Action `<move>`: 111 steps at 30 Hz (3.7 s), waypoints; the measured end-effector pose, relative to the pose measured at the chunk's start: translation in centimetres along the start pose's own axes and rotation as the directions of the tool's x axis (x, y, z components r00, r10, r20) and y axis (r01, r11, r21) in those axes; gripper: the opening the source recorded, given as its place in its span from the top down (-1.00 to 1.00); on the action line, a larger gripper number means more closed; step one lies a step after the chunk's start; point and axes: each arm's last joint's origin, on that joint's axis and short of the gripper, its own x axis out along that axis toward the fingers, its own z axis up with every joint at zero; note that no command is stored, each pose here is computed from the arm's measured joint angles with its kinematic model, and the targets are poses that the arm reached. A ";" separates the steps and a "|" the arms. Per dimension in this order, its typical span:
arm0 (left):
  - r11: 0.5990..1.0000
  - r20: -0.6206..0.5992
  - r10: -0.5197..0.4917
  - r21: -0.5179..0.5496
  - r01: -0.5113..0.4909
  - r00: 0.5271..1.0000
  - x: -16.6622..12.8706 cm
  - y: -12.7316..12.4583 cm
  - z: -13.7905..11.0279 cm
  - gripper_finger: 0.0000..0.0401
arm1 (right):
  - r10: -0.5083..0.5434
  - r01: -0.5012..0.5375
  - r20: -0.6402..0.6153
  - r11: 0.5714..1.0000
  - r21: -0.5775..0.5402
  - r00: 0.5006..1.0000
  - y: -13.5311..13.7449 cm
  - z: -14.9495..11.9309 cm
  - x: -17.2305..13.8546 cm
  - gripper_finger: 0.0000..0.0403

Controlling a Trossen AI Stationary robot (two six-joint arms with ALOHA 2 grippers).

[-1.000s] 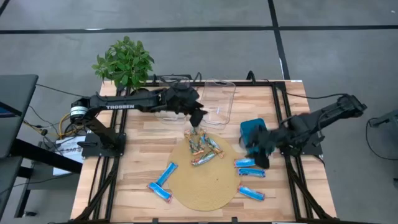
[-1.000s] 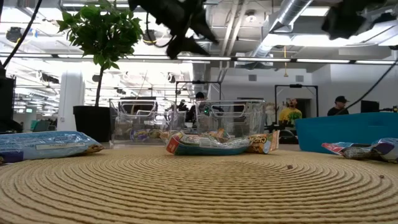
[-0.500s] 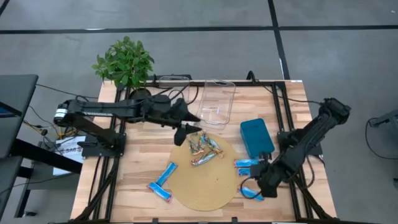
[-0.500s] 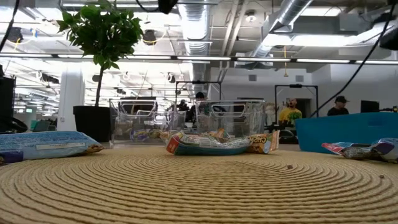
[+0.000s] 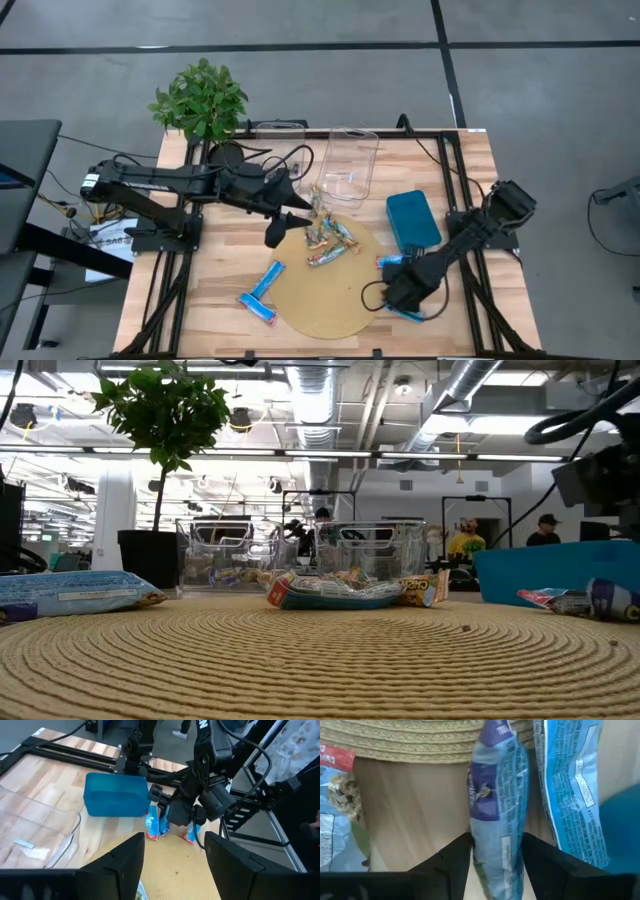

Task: Pick and place Granola Bars by type
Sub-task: Put the right blue granola bar into the left transparent bin

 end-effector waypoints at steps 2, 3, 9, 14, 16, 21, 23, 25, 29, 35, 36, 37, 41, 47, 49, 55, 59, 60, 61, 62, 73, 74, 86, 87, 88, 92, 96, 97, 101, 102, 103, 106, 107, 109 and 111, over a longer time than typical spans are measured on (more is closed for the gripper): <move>1.000 -0.006 -0.005 0.001 0.005 1.000 0.0 -0.2 -0.1 0.01 | 0.015 -0.015 -0.024 1.000 0.005 1.000 -0.2 0.3 0.2 0.16; 1.000 -0.007 -0.008 -0.001 0.008 1.000 0.0 -0.3 -0.1 0.01 | 0.025 -0.025 -0.031 1.000 0.003 0.999 -0.4 0.5 0.2 0.16; 1.000 -0.018 -0.011 -0.004 0.011 1.000 -0.1 -0.4 -0.2 0.01 | 0.069 -0.069 0.007 0.998 0.012 0.998 -0.6 0.6 -0.6 0.47; 1.000 -0.023 -0.008 -0.005 0.008 1.000 -0.2 -0.4 -0.3 0.01 | 0.088 -0.090 0.042 0.995 0.040 0.995 -0.6 0.8 -0.9 0.90; 1.000 -0.019 -0.009 -0.004 0.009 1.000 -0.2 -0.4 -0.2 0.01 | 0.102 -0.104 0.052 0.993 0.052 0.993 -0.5 0.9 -0.9 0.94; 1.000 -0.022 -0.004 -0.003 0.004 1.000 -0.2 -0.4 -0.3 0.01 | 0.163 -0.174 0.095 0.977 0.119 0.982 -0.3 1.2 -1.5 0.83; 1.000 -0.040 0.026 -0.004 -0.026 0.999 -0.3 -0.2 -0.5 0.01 | 0.216 -0.237 0.157 0.963 0.130 0.964 -0.3 1.4 -2.5 0.85; 0.998 -0.069 0.059 -0.002 -0.060 0.996 -0.3 -0.1 -0.8 0.01 | 0.257 -0.293 0.226 0.946 0.140 0.940 -0.6 1.4 -4.0 0.91; 0.995 -0.108 0.102 0.002 -0.102 0.989 -0.3 0.2 -1.3 0.01 | 0.314 -0.420 0.420 0.888 0.186 0.851 -2.2 1.7 -7.5 0.95; 0.993 -0.026 0.116 -0.001 -0.116 0.993 -0.3 0.1 -0.5 0.01 | 0.304 -0.613 0.725 0.764 0.203 0.618 -7.0 3.1 -12.9 0.87; 0.994 0.007 0.110 -0.004 -0.110 0.994 -0.1 0.0 -0.3 0.01 | 0.301 -0.635 0.761 0.751 0.183 0.575 -7.7 3.4 -13.6 0.88; 0.995 0.040 0.103 -0.006 -0.103 0.994 0.0 -0.1 0.1 0.01 | 0.294 -0.652 0.792 0.740 0.166 0.535 -8.5 3.7 -14.2 0.89; 0.993 0.115 0.118 -0.005 -0.118 0.986 0.6 0.0 0.7 0.01 | 0.262 -0.686 0.871 0.719 0.111 0.416 -11.0 4.9 -15.6 0.96; 0.987 0.114 0.139 -0.091 -0.129 0.984 1.9 1.0 0.8 0.01 | 0.226 -0.705 0.936 0.709 0.031 0.269 -12.9 6.4 -16.9 0.89; 0.988 0.122 0.112 -0.121 -0.097 0.986 2.8 1.5 0.9 0.01 | 0.229 -0.708 0.943 0.706 0.012 0.244 -13.3 6.7 -17.0 0.86; 0.986 0.126 0.001 -0.167 0.021 0.992 4.6 2.5 1.0 0.01 | 0.225 -0.695 0.951 0.718 -0.016 0.211 -13.7 7.3 -17.2 0.92; 0.986 0.146 0.021 -0.166 0.003 0.989 4.5 2.9 1.3 0.01 | 0.224 -0.685 0.956 0.727 -0.034 0.190 -13.8 7.3 -17.8 0.96; 0.986 0.159 0.018 -0.164 0.008 0.987 4.4 3.0 1.4 0.01 | 0.223 -0.678 0.957 0.734 -0.039 0.187 -13.8 7.3 -18.0 0.96; 0.987 0.171 0.012 -0.162 0.017 0.985 4.4 3.0 1.6 0.01 | 0.222 -0.676 0.958 0.736 -0.043 0.181 -13.8 7.4 -18.2 0.95; 0.986 0.185 0.011 -0.163 0.020 0.983 4.4 3.1 1.7 0.01 | 0.221 -0.677 0.960 0.735 -0.048 0.173 -13.9 7.4 -18.4 0.94; 0.986 0.233 0.030 -0.168 0.010 0.972 4.1 3.7 2.3 0.04 | 0.240 -0.665 0.961 0.741 -0.088 0.140 -13.9 7.4 -19.3 0.96; 0.986 0.234 0.031 -0.168 0.009 0.972 4.1 3.8 2.3 0.06 | 0.241 -0.666 0.960 0.741 -0.088 0.140 -13.9 7.4 -19.3 0.96; 0.988 0.246 0.024 -0.154 0.015 0.969 4.1 3.9 2.5 0.60 | 0.237 -0.649 0.964 0.754 -0.104 0.122 -13.9 7.4 -19.5 0.92; 0.988 0.249 0.025 -0.153 0.014 0.968 4.0 3.9 2.5 0.64 | 0.234 -0.648 0.965 0.755 -0.102 0.121 -14.0 7.4 -19.5 0.92; 0.988 0.252 0.026 -0.153 0.013 0.967 4.0 3.9 2.6 0.68 | 0.231 -0.645 0.966 0.758 -0.100 0.121 -14.2 7.5 -19.5 0.92; 0.991 0.265 0.034 -0.135 0.003 0.964 4.0 3.9 2.7 0.80 | 0.212 -0.636 0.970 0.767 -0.088 0.121 -14.6 7.6 -19.5 0.85; 0.992 0.262 0.077 -0.117 -0.048 0.962 4.0 4.1 2.6 0.86 | 0.185 -0.617 0.975 0.784 -0.069 0.125 -15.4 7.8 -19.4 0.62; 0.991 0.258 0.097 -0.113 -0.070 0.961 4.0 4.2 2.5 0.86 | 0.175 -0.613 0.976 0.788 -0.061 0.128 -15.7 7.9 -19.3 0.55; 0.976 0.218 0.213 -0.090 -0.197 0.952 4.1 4.6 2.0 0.87 | 0.119 -0.607 0.978 0.795 0.008 0.169 -16.9 8.1 -18.8 0.25; 0.969 0.201 0.246 -0.083 -0.234 0.948 4.1 4.8 1.8 0.87 | 0.105 -0.604 0.977 0.796 0.030 0.187 -17.3 8.1 -18.6 0.18; 0.959 0.182 0.282 -0.075 -0.273 0.942 4.1 5.0 1.6 0.87 | 0.090 -0.600 0.974 0.798 0.055 0.210 -17.6 8.2 -18.4 0.12; 0.918 0.120 0.397 -0.053 -0.394 0.910 4.0 5.8 0.9 0.87 | -0.001 -0.581 0.955 0.793 0.182 0.298 -18.9 8.1 -17.5 -0.03; 0.894 0.101 0.447 -0.044 -0.445 0.889 3.9 6.1 0.7 0.87 | -0.037 -0.571 0.942 0.787 0.233 0.335 -19.2 8.1 -17.1 -0.06; 0.834 0.066 0.552 -0.018 -0.552 0.831 3.6 6.9 0.3 0.87 | -0.100 -0.536 0.913 0.782 0.318 0.395 -19.9 7.9 -16.5 -0.10; 0.758 0.032 0.651 0.021 -0.651 0.759 3.3 7.8 -0.2 0.87 | -0.135 -0.502 0.887 0.783 0.368 0.441 -20.3 7.6 -16.0 -0.11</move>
